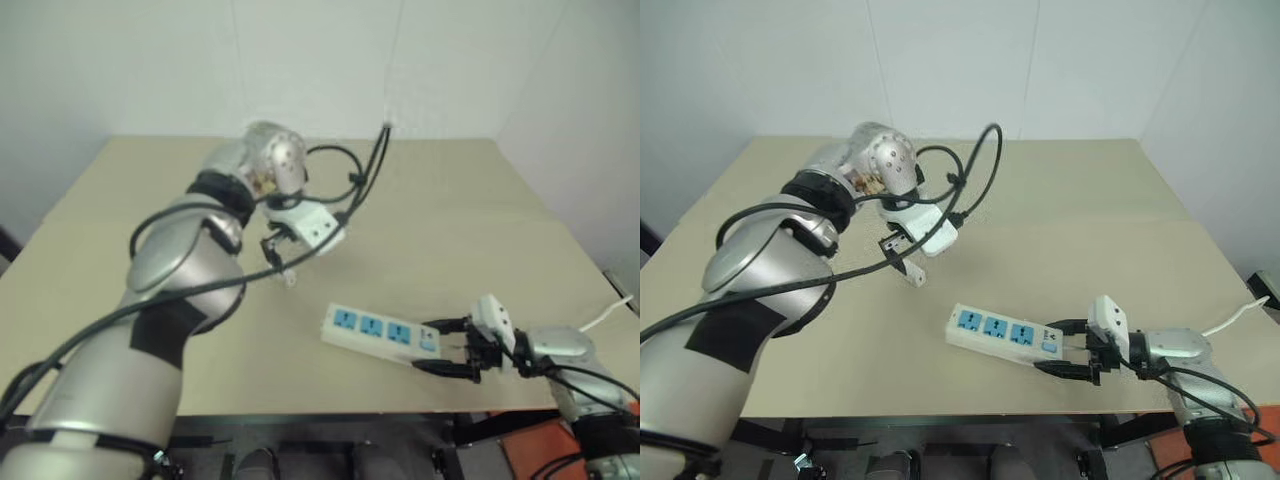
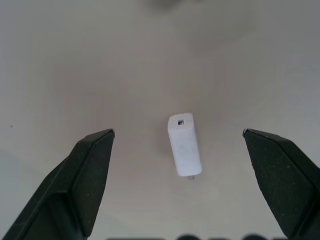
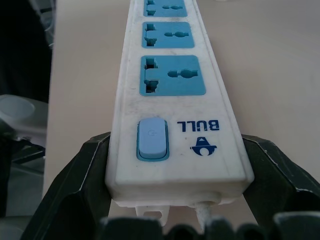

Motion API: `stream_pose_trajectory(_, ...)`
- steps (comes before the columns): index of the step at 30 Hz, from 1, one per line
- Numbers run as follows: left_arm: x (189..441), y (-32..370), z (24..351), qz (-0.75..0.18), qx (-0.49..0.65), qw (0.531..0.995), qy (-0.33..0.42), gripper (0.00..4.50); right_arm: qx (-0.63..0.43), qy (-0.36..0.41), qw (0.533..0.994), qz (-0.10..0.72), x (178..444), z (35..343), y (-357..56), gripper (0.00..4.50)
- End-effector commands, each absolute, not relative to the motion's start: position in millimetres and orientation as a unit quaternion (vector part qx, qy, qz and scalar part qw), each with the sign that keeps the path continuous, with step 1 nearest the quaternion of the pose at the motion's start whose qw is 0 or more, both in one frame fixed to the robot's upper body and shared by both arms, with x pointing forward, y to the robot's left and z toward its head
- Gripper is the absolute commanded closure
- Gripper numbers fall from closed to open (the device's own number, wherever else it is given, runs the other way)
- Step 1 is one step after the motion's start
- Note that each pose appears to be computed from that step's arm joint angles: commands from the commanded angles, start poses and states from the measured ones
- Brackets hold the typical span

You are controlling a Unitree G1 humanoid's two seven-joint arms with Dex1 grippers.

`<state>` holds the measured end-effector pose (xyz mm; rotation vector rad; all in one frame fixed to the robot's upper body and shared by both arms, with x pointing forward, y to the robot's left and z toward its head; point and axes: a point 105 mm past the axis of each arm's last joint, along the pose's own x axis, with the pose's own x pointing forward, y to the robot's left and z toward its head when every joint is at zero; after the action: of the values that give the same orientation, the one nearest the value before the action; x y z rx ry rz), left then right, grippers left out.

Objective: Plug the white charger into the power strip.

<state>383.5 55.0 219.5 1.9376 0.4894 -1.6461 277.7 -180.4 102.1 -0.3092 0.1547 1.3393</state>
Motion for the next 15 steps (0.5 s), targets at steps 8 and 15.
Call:
stream_pose_trajectory(8, 397.2, 41.1, 214.6, -0.542, 0.79, 0.23, 0.172, 0.0, -0.167, 0.026, 0.743, 0.648, 283.6, 114.5, -139.5, 1.09)
stream_pose_trajectory(15, 395.4, 41.9, 203.1, -0.555, 0.766, 0.252, 0.206, 0.0, -0.171, 0.022, 0.741, 0.649, 287.6, 111.9, -127.7, 1.09)
